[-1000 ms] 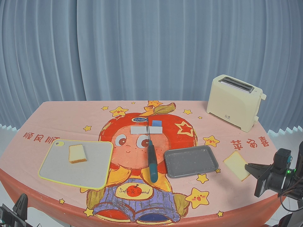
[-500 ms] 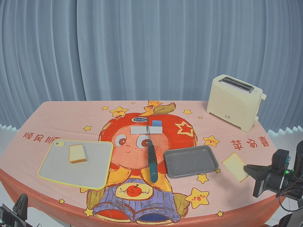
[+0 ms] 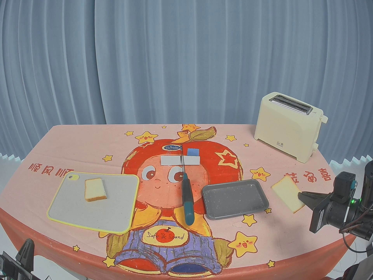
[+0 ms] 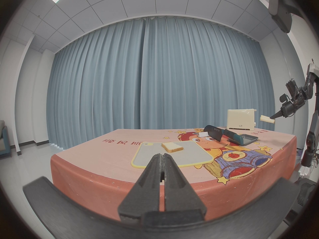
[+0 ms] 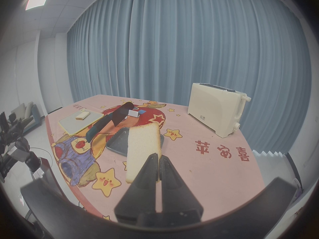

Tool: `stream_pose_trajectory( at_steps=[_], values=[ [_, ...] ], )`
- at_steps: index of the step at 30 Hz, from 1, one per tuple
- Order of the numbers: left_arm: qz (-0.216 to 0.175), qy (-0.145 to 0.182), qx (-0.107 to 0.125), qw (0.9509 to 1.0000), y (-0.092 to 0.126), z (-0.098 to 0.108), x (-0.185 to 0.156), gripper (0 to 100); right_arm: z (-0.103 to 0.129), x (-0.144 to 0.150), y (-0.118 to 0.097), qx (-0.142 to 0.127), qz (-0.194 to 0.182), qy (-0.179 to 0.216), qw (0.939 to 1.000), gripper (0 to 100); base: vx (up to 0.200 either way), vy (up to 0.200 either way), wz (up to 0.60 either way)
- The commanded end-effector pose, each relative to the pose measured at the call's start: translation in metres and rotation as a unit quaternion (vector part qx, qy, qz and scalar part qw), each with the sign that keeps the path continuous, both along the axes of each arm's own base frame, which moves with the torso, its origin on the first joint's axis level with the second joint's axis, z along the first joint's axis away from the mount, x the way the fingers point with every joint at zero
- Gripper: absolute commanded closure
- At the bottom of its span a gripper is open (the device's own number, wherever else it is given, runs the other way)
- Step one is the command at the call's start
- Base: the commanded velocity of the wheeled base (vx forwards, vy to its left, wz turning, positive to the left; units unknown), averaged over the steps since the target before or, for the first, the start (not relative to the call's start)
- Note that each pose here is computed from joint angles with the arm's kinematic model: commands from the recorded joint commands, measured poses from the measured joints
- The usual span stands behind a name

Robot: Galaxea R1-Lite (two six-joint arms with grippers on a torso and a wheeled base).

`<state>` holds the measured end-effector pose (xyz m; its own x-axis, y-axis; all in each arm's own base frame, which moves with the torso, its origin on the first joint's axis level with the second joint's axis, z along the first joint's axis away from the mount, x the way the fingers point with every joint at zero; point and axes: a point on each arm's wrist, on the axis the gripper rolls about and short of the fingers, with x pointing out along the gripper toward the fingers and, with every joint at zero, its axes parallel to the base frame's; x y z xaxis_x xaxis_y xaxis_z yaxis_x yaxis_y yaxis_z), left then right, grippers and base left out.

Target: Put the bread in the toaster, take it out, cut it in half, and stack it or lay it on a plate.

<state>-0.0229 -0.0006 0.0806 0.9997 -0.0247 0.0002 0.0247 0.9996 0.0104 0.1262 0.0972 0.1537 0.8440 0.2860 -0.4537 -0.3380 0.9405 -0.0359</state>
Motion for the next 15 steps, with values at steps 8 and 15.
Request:
stream_pose_trajectory(
  at_steps=[8,15],
  values=[
    [0.000,0.004,0.000,1.0000,0.0000,-0.0047,0.0005,100,-0.0015,0.0167,0.0067,-0.009,-0.016,0.011,0.9998,100,0.000,0.000,0.00],
    [0.000,0.004,0.000,1.0000,0.0000,-0.0047,0.0005,100,-0.0010,0.0179,0.0080,-0.010,-0.013,0.011,0.9998,100,0.000,0.000,0.00]
  ],
)
